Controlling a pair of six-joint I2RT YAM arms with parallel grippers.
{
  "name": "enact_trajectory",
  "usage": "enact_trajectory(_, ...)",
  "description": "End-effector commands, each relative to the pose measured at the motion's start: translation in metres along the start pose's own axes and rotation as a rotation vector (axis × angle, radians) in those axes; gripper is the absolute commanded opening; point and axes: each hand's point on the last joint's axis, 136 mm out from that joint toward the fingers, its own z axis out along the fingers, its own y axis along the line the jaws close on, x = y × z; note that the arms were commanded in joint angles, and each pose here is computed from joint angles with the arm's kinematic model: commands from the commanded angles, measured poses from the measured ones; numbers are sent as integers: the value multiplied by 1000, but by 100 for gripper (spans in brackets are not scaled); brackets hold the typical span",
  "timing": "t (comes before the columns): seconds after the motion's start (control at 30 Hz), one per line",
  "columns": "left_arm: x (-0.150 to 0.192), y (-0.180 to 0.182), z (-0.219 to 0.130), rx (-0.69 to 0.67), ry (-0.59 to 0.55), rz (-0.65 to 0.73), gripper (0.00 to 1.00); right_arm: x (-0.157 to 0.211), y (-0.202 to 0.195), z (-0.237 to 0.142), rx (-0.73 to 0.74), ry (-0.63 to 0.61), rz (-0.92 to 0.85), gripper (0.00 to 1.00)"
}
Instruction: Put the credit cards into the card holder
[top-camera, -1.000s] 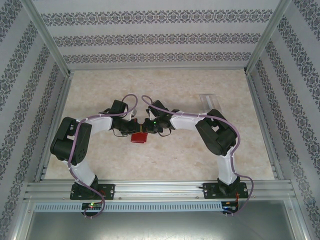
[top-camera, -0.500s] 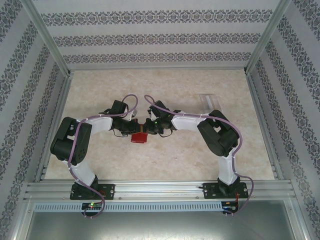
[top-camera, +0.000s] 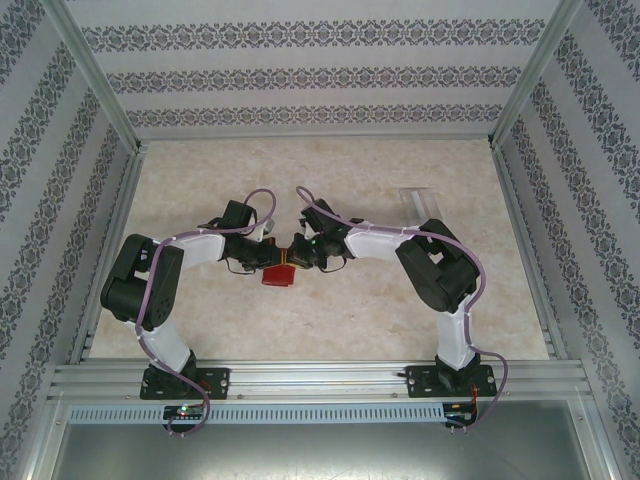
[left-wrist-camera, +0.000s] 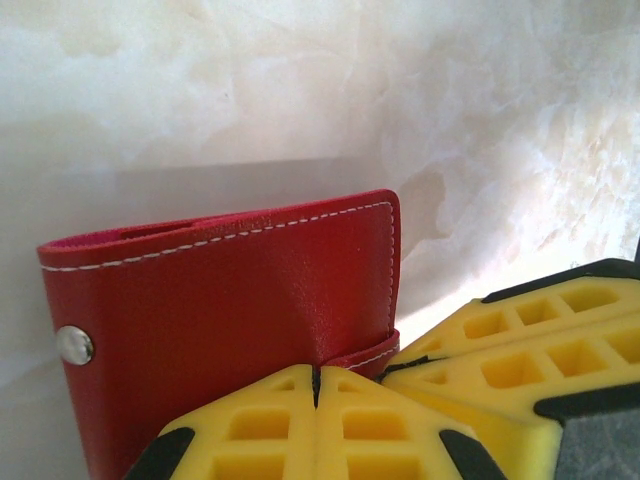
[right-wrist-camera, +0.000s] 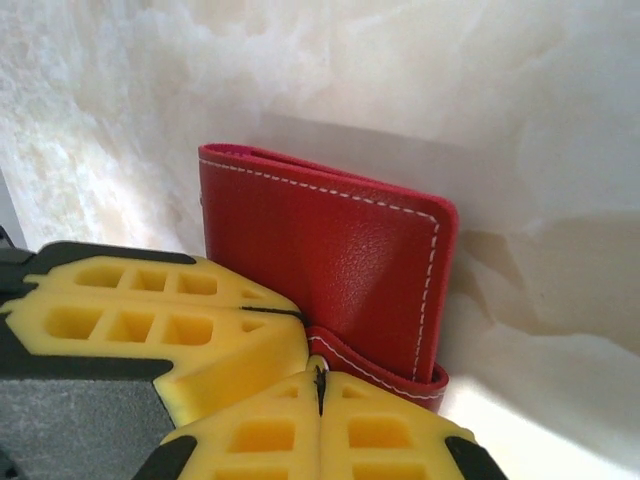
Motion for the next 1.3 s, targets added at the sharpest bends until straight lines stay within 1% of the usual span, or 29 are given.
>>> enact_trajectory(0.0,29,14,12,-53,77,-3,0,-6,13,-11,-14,-17,44,1)
enact_trajectory(0.23,29,11,12,-39,73,3,0,2,12,7,-41,45,97,0)
enact_trajectory(0.37,27,10,11,-37,69,6,0,5,15,8,-40,72,94,0)
enact_trajectory(0.5,27,10,11,-39,69,5,0,10,0,9,39,77,79,0)
enact_trajectory(0.73,26,9,12,-29,67,3,0,13,-43,35,176,93,66,0)
enact_trajectory(0.8,26,8,12,-24,66,6,0,16,-59,39,237,94,54,0)
enact_trajectory(0.9,27,5,11,-6,60,19,0,17,-74,43,270,108,76,0)
enact_trajectory(1.03,26,-5,11,45,48,62,0,7,-71,33,304,92,60,0)
enact_trajectory(1.17,24,-15,3,85,-5,126,2,-6,-66,23,368,84,35,1)
enact_trajectory(1.27,21,-17,-2,82,-27,136,2,-3,-71,27,424,110,8,1)
